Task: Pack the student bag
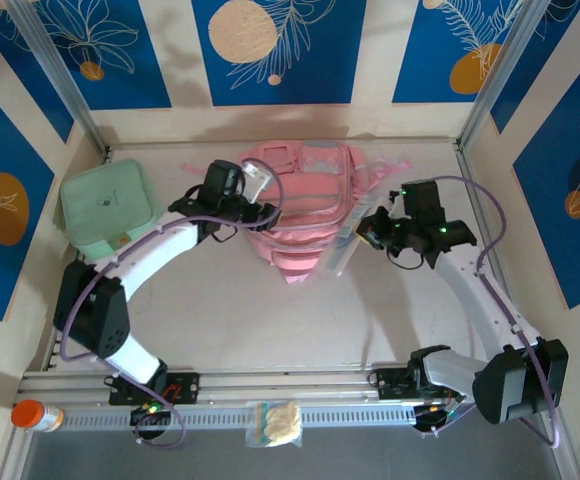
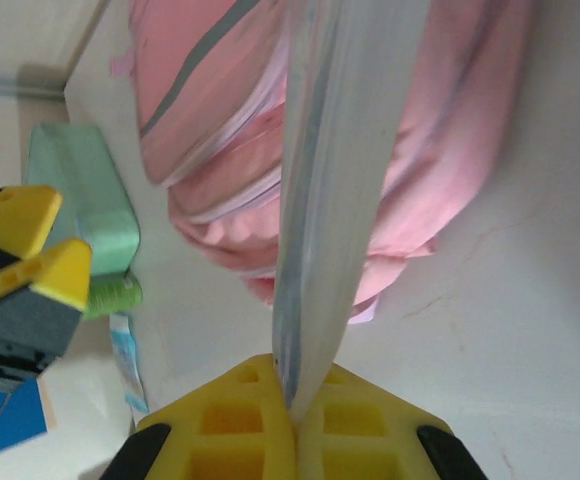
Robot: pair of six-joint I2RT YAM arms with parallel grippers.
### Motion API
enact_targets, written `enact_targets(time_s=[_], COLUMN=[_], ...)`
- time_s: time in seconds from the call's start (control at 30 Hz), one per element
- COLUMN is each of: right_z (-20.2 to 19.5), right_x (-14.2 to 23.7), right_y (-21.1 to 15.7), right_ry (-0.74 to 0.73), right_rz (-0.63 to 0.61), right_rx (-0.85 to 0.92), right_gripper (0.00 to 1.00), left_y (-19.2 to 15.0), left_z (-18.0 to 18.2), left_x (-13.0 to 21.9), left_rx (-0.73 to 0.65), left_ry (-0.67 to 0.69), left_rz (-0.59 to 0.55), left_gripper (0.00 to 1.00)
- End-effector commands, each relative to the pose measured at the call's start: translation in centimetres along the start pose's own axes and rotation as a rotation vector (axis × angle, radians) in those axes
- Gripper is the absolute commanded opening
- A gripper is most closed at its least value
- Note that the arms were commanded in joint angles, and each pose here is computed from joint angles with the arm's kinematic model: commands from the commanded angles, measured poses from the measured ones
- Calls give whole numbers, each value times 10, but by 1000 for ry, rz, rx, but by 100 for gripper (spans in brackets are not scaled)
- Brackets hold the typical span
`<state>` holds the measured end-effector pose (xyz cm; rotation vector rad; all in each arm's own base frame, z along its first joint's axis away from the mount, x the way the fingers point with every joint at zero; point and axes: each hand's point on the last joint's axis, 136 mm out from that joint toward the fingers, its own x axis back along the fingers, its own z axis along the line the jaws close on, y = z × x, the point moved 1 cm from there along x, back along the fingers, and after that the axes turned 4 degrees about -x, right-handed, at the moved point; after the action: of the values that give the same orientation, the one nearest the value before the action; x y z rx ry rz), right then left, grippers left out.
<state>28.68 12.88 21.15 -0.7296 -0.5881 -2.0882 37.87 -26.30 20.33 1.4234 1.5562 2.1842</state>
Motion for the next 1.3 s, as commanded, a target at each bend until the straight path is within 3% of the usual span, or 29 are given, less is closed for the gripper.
enact_targets(time_s=[0.0,0.13,0.27,0.37,0.5,0.67,0.83,0.9,0.97,1.07,1.2,1.27], right_z=[3,0,0,0,-3,-5,-9,-9,-7,-7,-4,-4], right_x=[11,14,17,21,22,21,19,18,17,16,18,16], right_y=[-4,8,15,17,19,16,14,13,13,13,14,14], right_ry=[56,63,77,77,77,81,65,74,79,73,77,78], right_rz=[40,21,15,0,-9,4,5,9,14,22,15,18], right_rx=[-8,-31,-41,-42,-52,-61,-55,-58,-49,-48,-36,-33], right_gripper=[0,0,0,0,0,0,0,0,0,0,0,0], left_y=[2,-3,-1,-7,-6,12,35,40,42,39,36,37], left_z=[3,7,27,23,25,33,19,18,20,19,13,7], left_x=[-23,-47,-62,-73,-79,-77,-66,-66,-71,-78,-74,-70], left_rx=[-247,-333,-410,-443,-477,-487,-471,-454,-448,-440,-432,-423], left_ry=[39,45,135,79,102,118,38,19,21,5,-18,-41], left_rz=[44,75,103,159,124,129,77,77,80,104,111,99], left_gripper=[77,78,81,81,81,66,53,42,30,22,3,0])
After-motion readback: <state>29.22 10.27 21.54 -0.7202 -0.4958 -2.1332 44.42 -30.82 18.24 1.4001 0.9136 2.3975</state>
